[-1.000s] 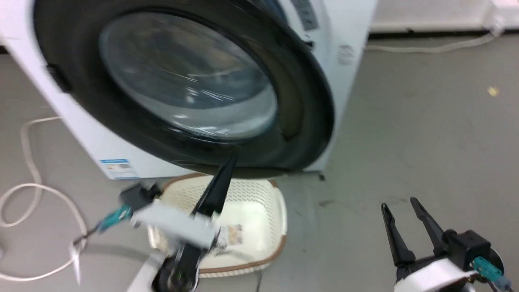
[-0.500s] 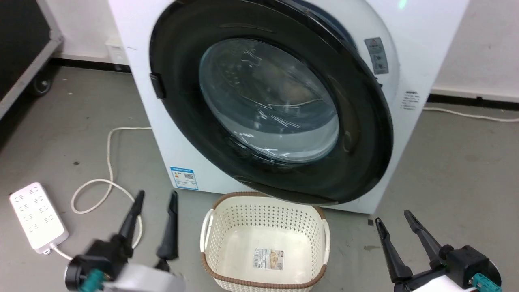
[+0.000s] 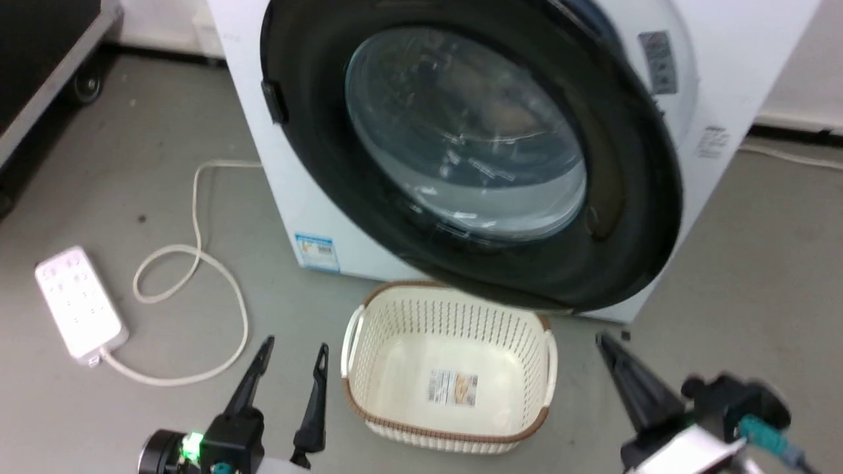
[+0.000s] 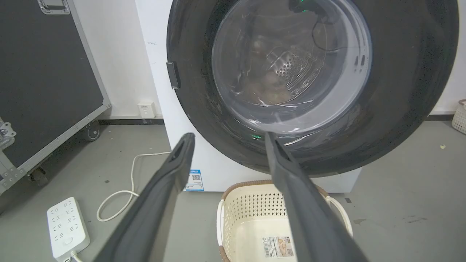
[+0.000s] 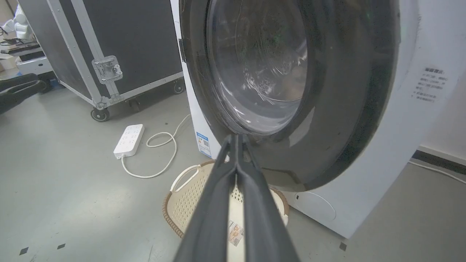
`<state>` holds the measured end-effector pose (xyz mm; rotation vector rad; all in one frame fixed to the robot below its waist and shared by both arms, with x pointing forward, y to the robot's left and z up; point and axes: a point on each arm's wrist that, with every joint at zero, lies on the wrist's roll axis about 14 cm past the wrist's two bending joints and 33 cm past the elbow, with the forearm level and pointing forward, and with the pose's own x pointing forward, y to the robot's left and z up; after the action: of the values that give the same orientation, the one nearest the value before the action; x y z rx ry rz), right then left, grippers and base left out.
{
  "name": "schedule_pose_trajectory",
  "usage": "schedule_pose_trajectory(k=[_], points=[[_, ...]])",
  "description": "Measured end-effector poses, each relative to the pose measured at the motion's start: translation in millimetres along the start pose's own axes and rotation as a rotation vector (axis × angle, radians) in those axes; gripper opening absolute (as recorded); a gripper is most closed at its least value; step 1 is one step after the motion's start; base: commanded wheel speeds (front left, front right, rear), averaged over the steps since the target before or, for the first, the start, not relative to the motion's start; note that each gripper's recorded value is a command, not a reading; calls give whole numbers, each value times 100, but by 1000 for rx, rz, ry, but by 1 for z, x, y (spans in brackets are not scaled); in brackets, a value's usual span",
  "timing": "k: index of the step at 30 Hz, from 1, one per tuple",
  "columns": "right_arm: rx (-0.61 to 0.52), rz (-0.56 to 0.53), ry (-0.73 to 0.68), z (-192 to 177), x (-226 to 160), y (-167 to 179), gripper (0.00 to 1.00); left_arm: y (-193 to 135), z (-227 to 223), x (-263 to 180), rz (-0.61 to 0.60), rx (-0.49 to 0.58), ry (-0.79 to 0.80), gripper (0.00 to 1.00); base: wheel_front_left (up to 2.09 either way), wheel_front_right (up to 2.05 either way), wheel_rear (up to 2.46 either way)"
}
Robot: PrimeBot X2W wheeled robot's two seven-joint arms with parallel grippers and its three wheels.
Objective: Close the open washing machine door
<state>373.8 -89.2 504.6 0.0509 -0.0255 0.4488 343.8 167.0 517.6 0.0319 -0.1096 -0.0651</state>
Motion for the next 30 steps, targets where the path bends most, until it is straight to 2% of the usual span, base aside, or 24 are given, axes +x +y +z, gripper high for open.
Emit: schedule_pose_trajectory(k=[2, 3, 4, 6, 11, 16, 20, 30], points=[[-18, 42, -5, 5, 14, 1, 0, 4, -4, 5, 14, 3, 11, 100, 0, 0, 0], [-53, 101, -6, 11, 38, -4, 0, 6, -10, 13, 31, 4, 28, 100, 0, 0, 0], [-85, 127, 1, 16, 63, -21, 0, 8, -18, 20, 46, 6, 49, 100, 0, 0, 0], [-95, 128, 5, 18, 81, -36, 0, 11, -23, 23, 60, 6, 63, 100, 0, 0, 0], [-58, 66, 33, 15, 116, -82, 0, 19, -33, 27, 104, -8, 90, 100, 0, 0, 0], [-52, 38, 66, 9, 145, -109, 0, 29, -38, 27, 153, -23, 108, 100, 0, 0, 0], [9, 0, 53, 13, 168, -125, 0, 36, -43, 28, 173, -17, 123, 100, 0, 0, 0], [29, -125, 91, 12, 192, -166, 0, 39, -37, 34, 182, -36, 97, 100, 0, 0, 0]])
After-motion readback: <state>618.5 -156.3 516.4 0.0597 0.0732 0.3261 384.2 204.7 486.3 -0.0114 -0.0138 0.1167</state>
